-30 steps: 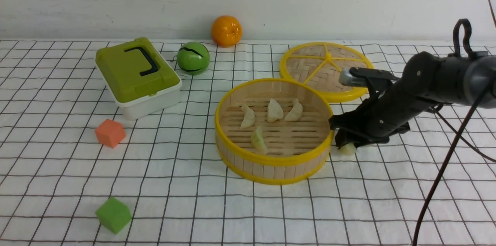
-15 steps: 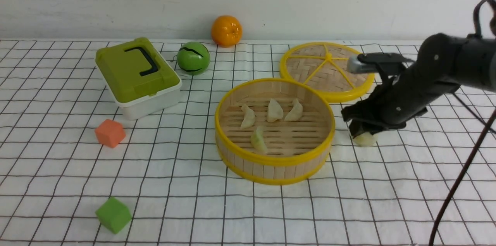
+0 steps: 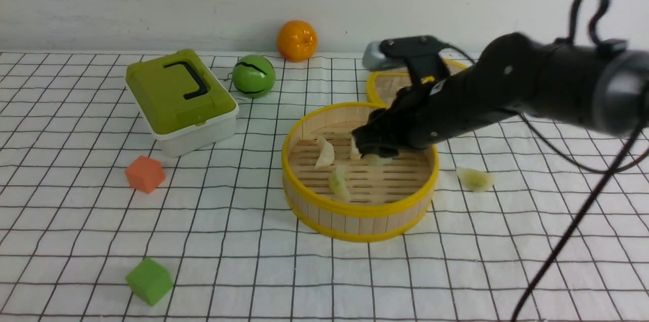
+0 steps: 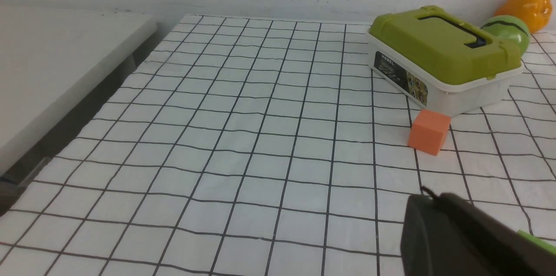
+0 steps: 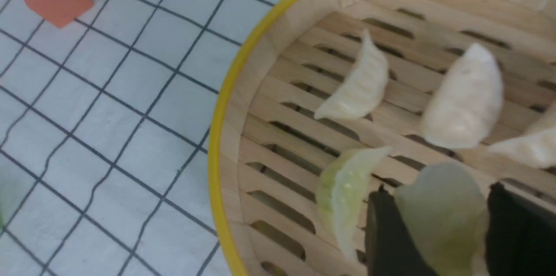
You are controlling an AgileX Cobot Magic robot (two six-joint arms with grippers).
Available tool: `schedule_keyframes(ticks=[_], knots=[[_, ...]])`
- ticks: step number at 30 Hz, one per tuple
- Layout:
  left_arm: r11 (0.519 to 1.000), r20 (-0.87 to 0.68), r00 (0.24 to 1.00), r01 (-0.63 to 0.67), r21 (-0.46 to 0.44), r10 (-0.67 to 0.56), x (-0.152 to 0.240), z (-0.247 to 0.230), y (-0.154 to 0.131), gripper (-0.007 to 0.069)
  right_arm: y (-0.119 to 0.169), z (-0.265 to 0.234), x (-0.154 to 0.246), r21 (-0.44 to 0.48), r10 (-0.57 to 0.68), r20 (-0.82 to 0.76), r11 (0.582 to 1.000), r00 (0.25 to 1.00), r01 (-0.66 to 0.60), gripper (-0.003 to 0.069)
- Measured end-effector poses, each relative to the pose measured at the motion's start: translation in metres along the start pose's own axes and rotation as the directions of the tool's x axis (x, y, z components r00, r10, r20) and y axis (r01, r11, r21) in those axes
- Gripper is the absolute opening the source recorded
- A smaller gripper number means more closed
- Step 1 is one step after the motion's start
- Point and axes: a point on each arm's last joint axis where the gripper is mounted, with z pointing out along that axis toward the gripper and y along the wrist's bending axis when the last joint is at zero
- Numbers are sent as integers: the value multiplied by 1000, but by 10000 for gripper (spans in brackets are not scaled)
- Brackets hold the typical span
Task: Put the dumplings into the steamer on the table with the white tablecloth.
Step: 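Place the dumpling in the bamboo steamer basket with the right gripper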
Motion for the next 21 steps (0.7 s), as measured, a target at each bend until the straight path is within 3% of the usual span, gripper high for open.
schedule_keyframes(ticks=[5, 11, 18, 21], knots=[[1000, 0, 1000, 0, 0, 0, 0, 0, 0, 1, -11, 42, 21, 27, 70, -38, 997, 997, -69, 281], [1000, 0, 1000, 0, 0, 0, 0, 0, 0, 3, -12, 45, 23, 26, 86, -43, 996, 995, -85, 297], [1000, 1, 1000, -1, 0, 1, 0, 0, 0, 3, -6, 20, 11, -3, 83, -38, 997, 996, -83, 489], [1000, 1, 1000, -1, 0, 1, 0, 0, 0, 3, -13, -4, 0, -3, 87, -17, 996, 996, -87, 517]])
